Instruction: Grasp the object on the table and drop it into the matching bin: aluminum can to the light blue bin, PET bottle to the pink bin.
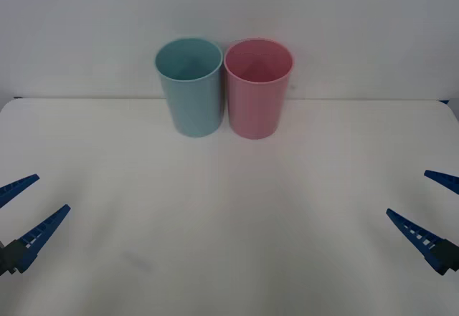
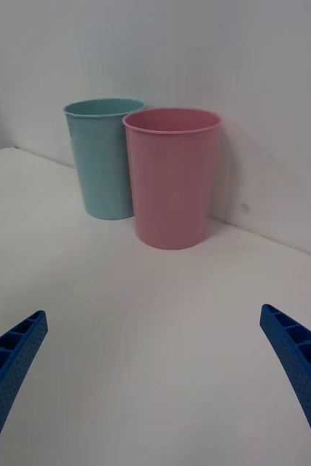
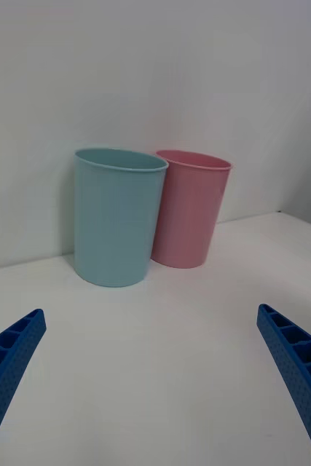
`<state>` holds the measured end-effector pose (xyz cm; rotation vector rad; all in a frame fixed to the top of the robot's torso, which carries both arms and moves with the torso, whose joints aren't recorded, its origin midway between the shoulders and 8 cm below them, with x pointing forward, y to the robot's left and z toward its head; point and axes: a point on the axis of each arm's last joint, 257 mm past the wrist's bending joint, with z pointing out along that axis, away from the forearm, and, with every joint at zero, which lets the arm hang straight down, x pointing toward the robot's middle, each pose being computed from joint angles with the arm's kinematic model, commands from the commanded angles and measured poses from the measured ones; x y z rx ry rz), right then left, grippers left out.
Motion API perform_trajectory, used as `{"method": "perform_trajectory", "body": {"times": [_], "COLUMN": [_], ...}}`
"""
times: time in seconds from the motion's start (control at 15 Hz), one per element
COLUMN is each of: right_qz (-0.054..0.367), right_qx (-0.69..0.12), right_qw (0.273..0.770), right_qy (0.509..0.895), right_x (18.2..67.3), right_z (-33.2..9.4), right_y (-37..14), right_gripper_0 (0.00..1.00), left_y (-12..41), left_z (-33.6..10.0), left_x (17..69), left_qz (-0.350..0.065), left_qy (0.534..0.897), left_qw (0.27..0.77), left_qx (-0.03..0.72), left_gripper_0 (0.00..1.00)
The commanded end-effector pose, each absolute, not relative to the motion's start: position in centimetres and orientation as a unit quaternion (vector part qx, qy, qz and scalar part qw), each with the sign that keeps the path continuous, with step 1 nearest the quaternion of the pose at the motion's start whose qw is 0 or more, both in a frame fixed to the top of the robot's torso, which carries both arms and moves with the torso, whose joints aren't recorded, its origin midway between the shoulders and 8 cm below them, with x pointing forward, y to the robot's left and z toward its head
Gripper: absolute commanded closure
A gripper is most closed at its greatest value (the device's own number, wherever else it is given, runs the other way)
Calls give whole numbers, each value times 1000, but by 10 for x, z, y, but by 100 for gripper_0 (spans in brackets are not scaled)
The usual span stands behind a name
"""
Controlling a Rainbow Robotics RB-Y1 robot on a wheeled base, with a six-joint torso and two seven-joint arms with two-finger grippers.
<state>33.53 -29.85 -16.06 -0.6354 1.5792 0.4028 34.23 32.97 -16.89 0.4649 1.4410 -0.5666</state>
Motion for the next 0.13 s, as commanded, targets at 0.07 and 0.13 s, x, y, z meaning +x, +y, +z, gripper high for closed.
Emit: {"method": "perform_trajectory", "body": {"times": [0.07,0.13], "right_qz": [185,189], "right_qx": [-278,-276], "right_qw": [636,635], "right_qy": [695,696], "right_x": [335,336], "right_z": [-169,-171], "right_y": [-304,-307], "right_gripper_0": [0,0], "left_y": [330,330], "left_z": [-169,-169], "left_x": [342,342], "left_qz": [-253,-253], "left_qy": [645,645], "left_qw": [691,691], "left_qx": [208,208], "left_gripper_0": [0,0]}}
